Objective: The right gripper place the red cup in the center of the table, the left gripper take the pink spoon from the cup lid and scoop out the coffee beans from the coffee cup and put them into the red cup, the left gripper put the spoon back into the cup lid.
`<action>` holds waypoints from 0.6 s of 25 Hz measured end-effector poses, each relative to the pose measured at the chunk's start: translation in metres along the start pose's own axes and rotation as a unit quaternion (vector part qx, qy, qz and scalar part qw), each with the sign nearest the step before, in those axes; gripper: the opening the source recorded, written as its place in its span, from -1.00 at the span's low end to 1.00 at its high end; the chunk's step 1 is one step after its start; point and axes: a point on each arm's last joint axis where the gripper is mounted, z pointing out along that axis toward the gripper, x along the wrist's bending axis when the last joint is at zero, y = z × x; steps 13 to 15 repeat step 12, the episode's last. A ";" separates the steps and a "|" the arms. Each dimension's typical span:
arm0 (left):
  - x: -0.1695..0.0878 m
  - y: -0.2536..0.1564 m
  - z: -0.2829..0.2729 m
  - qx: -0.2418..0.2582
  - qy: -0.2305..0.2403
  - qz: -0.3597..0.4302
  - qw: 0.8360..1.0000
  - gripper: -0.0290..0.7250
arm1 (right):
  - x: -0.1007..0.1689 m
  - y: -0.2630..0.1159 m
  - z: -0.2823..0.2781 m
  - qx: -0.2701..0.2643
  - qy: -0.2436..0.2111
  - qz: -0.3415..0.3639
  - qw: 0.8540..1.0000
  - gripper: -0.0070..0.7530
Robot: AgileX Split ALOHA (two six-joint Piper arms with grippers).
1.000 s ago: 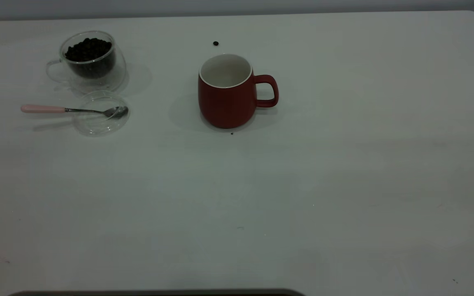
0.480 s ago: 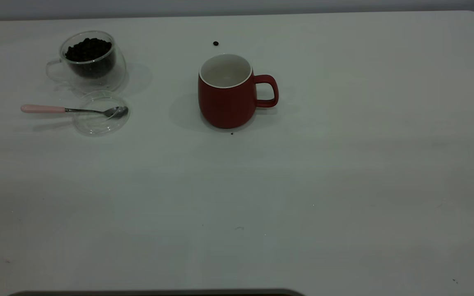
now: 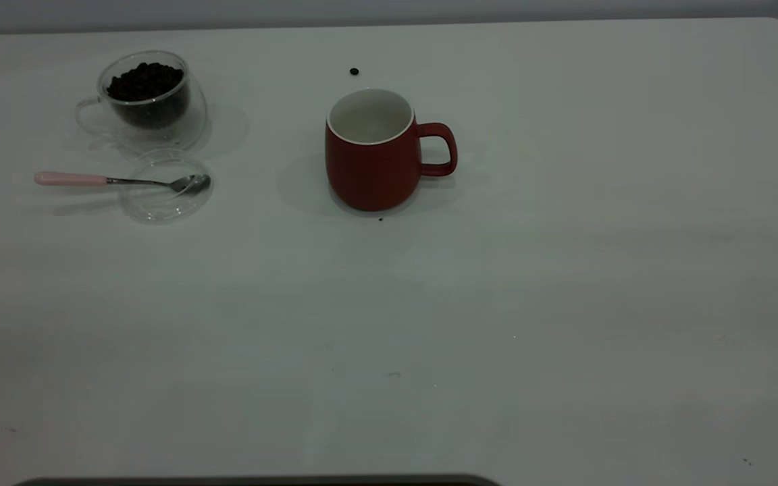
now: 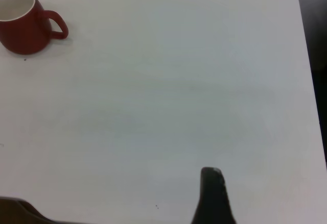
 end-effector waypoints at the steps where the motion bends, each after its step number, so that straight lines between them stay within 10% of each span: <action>1: 0.000 -0.002 -0.002 -0.006 0.002 -0.002 1.000 0.25 | 0.000 0.000 0.000 0.000 0.000 0.000 1.000 0.57; 15: -0.002 -0.003 -0.002 -0.007 0.001 -0.010 1.000 0.25 | 0.000 0.000 0.000 0.000 0.000 0.000 1.000 0.57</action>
